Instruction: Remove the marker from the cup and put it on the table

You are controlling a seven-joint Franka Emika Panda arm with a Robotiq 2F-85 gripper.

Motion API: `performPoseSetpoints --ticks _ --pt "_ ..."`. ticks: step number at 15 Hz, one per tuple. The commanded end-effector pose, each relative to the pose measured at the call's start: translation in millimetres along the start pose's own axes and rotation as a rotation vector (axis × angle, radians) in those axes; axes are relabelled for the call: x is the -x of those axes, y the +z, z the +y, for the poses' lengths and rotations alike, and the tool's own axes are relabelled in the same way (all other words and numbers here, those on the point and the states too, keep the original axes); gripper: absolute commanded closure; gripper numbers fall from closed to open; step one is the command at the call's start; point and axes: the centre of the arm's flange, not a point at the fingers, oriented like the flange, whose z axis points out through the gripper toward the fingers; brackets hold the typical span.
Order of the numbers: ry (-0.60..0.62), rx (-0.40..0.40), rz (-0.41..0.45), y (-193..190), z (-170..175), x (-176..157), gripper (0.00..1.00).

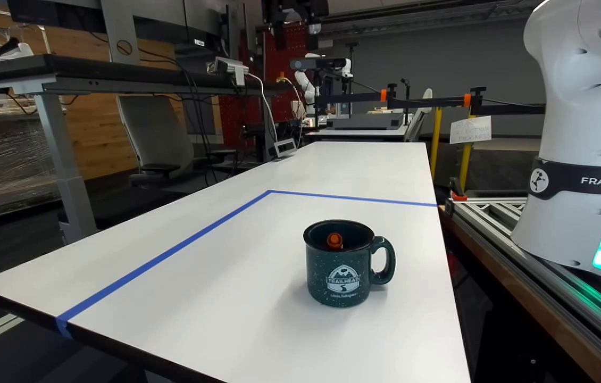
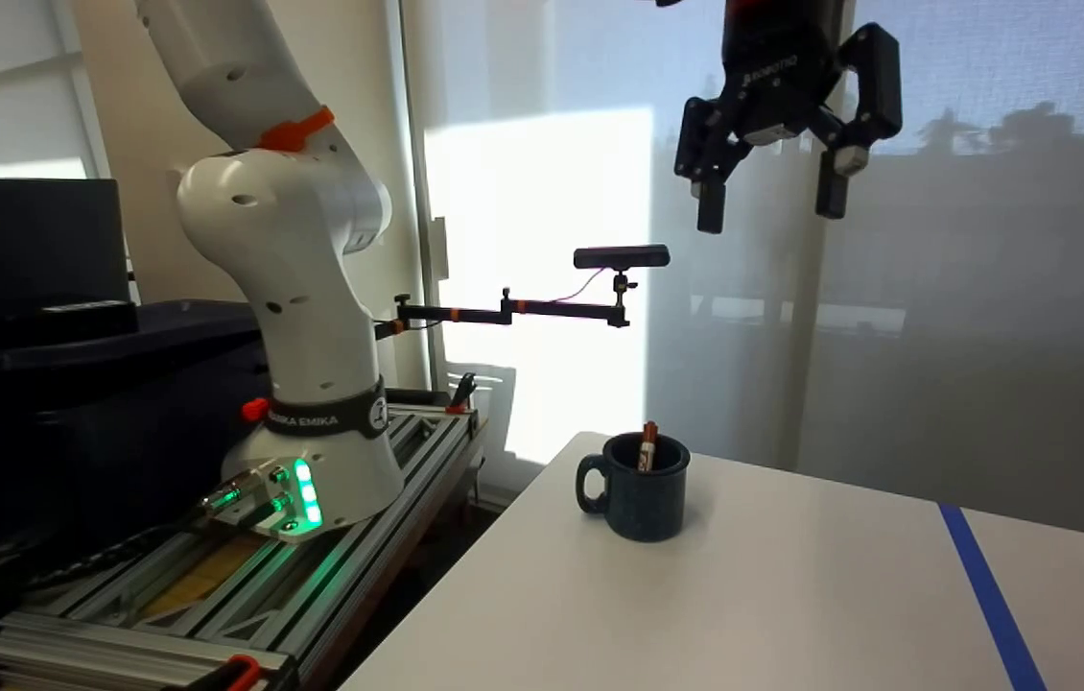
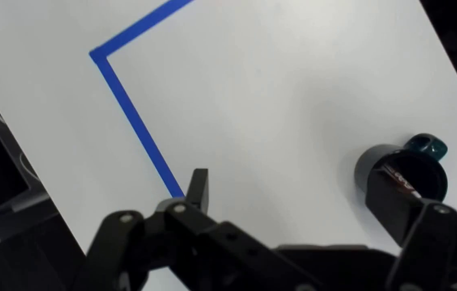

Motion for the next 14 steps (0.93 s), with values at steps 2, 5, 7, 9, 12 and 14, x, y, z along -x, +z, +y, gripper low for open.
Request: performPoseSetpoints --ticks 2,5,7,9,12,14 --pt "-0.053 -0.016 0.079 -0.9 -11.6 -14.1 0.0" --pt "-0.088 -0.024 0.12 -1.4 -21.6 -16.0 0.0" --pt "-0.105 -0.028 0.164 12.9 -19.9 -5.0 0.0" --pt "-0.151 -0.031 0.254 30.1 -19.4 -0.4 0.0" --pt "-0.221 -0.016 0.395 52.5 -23.6 -3.2 0.0" --pt "-0.272 -0.02 0.472 60.7 -32.3 -6.1 0.0"
